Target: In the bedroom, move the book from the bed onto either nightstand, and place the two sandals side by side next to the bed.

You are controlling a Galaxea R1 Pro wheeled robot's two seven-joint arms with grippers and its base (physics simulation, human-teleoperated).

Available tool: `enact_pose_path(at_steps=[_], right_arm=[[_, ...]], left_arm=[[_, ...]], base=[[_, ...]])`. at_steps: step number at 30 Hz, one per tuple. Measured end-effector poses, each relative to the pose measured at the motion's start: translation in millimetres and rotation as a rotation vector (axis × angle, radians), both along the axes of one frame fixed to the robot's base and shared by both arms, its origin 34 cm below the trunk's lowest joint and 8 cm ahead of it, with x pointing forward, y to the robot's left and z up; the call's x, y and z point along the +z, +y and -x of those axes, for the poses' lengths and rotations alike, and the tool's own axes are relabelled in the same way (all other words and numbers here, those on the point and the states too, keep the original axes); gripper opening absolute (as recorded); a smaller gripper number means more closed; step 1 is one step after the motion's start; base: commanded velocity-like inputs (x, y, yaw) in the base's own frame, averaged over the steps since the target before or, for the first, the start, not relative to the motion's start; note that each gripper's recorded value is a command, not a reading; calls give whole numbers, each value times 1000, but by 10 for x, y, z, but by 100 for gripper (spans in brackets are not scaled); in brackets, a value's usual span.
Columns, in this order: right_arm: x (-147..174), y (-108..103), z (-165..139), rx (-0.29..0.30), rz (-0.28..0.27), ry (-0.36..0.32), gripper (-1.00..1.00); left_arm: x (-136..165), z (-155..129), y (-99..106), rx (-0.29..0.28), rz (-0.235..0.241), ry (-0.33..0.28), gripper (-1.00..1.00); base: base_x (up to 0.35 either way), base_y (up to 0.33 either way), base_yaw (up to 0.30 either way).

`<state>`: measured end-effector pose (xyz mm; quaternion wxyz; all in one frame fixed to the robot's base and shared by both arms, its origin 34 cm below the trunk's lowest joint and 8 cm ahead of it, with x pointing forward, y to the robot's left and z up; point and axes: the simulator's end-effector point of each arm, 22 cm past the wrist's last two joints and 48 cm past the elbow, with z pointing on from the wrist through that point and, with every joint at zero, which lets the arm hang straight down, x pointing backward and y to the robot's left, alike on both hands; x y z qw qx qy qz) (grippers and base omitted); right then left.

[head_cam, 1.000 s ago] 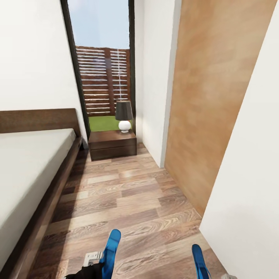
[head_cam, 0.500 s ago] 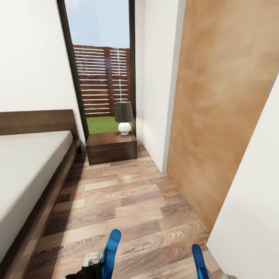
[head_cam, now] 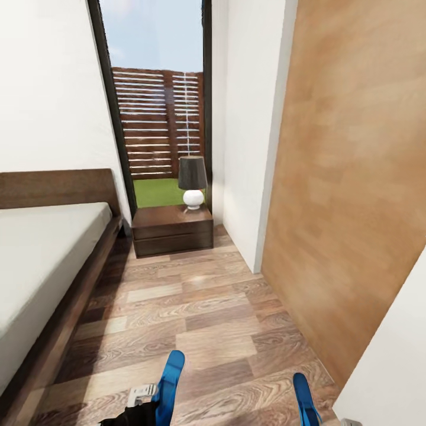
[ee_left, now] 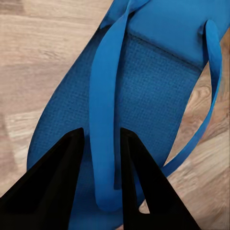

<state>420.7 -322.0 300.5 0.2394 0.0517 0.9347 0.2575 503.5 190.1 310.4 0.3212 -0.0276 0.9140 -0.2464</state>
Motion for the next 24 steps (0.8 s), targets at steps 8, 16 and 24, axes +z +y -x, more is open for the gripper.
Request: enact_pose_path(at_steps=[8, 16, 24], right_arm=[[0, -1, 0, 0, 0, 0, -100], [1, 0, 0, 0, -1, 0, -100], [1, -1, 0, -1, 0, 0, -100]], left_arm=[[0, 0, -1, 0, 0, 0, -100], [0, 0, -1, 0, 0, 0, -100], [-1, 0, -1, 0, 0, 1, -100]], base=[[315, 0, 128], [315, 0, 3], [315, 0, 0]])
